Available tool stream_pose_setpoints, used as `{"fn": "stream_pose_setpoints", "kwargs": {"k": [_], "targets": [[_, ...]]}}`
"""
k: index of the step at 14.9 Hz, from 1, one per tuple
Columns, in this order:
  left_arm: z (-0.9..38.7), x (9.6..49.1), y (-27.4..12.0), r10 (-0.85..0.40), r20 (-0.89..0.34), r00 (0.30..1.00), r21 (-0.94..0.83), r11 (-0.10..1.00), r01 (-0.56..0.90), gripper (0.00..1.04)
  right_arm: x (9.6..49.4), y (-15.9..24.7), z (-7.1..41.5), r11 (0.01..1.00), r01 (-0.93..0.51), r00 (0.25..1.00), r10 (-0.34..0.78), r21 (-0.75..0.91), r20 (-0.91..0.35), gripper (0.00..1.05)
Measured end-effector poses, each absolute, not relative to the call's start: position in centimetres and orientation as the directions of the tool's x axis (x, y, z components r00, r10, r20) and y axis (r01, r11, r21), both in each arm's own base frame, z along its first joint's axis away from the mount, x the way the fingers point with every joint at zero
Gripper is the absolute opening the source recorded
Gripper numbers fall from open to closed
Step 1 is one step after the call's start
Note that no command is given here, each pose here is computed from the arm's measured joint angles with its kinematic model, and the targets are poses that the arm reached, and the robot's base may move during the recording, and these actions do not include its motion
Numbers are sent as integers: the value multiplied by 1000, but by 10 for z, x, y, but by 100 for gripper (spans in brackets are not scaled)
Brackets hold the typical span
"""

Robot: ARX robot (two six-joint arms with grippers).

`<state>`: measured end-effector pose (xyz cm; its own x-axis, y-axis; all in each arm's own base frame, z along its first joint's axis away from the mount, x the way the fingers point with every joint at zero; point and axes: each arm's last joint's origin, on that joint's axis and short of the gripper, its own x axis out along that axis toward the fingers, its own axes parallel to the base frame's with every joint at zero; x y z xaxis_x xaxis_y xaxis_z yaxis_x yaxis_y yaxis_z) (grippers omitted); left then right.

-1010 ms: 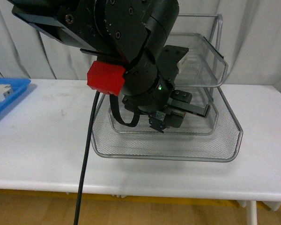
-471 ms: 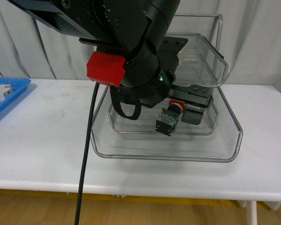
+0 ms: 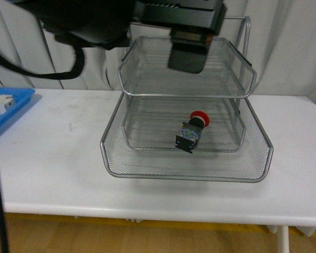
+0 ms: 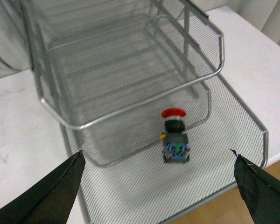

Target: Place button on rack with both arms

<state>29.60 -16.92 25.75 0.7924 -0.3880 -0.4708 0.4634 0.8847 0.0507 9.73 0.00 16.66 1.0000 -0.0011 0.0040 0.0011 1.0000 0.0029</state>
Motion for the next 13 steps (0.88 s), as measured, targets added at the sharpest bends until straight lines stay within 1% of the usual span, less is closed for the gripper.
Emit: {"fn": "stream_pose_setpoints", "kwargs": {"k": [1,2,3,4,5,6,8,9,10,12,13], "targets": [[257,283,-152,-355,-478,804,57,900,431,98,97,0,167,1000,1,1000,-1,3,4,98],[261,272,-135,-312,-439,843,68,924,377,97,97,0,167,1000,1,1000,-1,3,4,98],[267,259,-113,-160,-204,966,72,981,178,85,97,0,167,1000,0,1000,0,2,4,98],[267,239,-86,-63,-72,995,34,997,65,75,97,0,167,1000,1,1000,-1,3,4,98],[260,214,-53,2,-20,1000,13,1000,-2,62,97,0,167,1000,1,1000,-1,3,4,98],[247,191,-31,37,-1,999,4,999,-37,47,97,0,167,1000,1,1000,-1,2,4,98],[228,175,-24,-5,0,1000,4,1000,5,22,97,0,167,1000,0,1000,0,3,4,98],[217,169,-20,-4,-15,1000,6,1000,4,9,97,0,167,1000,1,1000,-1,3,4,98],[210,162,-17,3,-13,1000,6,1000,-3,2,97,0,167,1000,1,1000,-1,3,4,98],[202,152,-11,7,1,1000,1,1000,-7,2,97,0,167,1000,1,1000,-1,3,4,98],[196,147,-6,-19,-7,1000,2,1000,19,2,97,0,167,1000,1,1000,-1,3,4,98]]}}
